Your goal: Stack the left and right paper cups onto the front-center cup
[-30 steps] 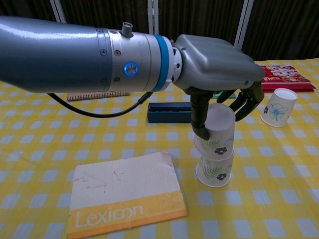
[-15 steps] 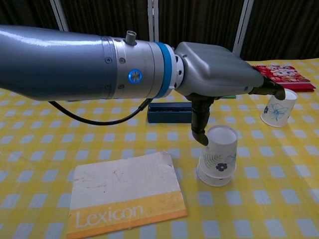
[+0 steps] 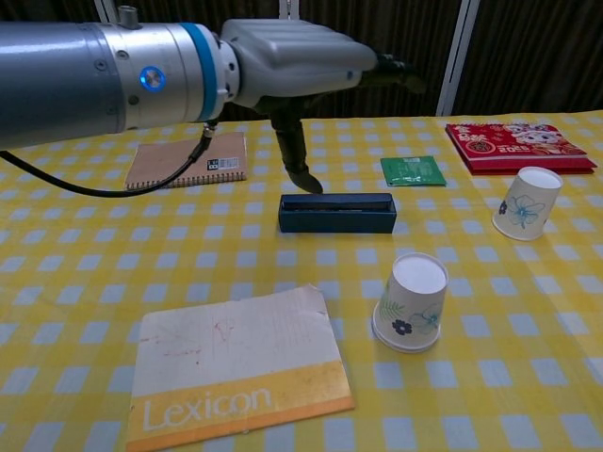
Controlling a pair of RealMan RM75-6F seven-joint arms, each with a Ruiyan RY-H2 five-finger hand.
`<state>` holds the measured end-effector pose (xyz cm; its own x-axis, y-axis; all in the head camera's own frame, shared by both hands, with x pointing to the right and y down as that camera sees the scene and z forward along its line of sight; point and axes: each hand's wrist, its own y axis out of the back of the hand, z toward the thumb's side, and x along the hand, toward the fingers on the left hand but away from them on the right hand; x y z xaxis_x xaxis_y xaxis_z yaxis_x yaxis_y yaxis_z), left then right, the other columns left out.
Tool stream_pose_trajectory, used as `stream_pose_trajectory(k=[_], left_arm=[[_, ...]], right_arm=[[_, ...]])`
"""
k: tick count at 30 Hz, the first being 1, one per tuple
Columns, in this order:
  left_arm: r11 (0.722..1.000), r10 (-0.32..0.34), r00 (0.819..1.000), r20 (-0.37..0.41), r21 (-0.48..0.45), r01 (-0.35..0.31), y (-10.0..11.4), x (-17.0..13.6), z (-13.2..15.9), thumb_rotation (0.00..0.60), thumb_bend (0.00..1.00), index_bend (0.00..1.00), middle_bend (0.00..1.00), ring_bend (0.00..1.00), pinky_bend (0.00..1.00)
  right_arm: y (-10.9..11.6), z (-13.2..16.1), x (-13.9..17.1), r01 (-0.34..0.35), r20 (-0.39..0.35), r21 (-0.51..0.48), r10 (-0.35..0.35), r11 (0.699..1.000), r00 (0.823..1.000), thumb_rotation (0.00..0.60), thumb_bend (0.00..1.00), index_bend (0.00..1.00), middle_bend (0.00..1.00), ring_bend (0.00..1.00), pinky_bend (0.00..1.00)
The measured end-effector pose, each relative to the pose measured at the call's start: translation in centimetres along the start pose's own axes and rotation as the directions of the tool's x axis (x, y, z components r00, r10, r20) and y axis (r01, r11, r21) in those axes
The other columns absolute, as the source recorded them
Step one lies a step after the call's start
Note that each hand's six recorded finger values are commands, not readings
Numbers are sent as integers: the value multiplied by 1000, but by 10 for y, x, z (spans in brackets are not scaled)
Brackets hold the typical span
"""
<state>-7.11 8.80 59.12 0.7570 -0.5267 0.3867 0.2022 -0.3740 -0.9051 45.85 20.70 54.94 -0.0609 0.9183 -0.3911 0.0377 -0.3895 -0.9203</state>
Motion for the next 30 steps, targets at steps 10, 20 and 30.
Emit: stream_pose_trajectory(k=[10, 20, 30], left_arm=[[994, 4, 918, -396, -96, -46, -33, -111, -128, 600, 0, 0, 0, 0, 0], [983, -41, 677, -735, -151, -104, -53, -282, -179, 600, 0, 0, 0, 0, 0], [977, -101, 571, -815, -189, -96, -69, -363, -165, 600, 0, 0, 0, 0, 0]], right_arm=[[-11, 5, -26, -59, -9, 18, 59, 998, 998, 600, 0, 121, 0, 0, 0], [-28, 56, -93, -227, -158, 22, 228, 974, 961, 600, 0, 121, 0, 0, 1], [-40, 109, -156, -281, -280, 163, 318, 946, 906, 600, 0, 158, 102, 0, 165]])
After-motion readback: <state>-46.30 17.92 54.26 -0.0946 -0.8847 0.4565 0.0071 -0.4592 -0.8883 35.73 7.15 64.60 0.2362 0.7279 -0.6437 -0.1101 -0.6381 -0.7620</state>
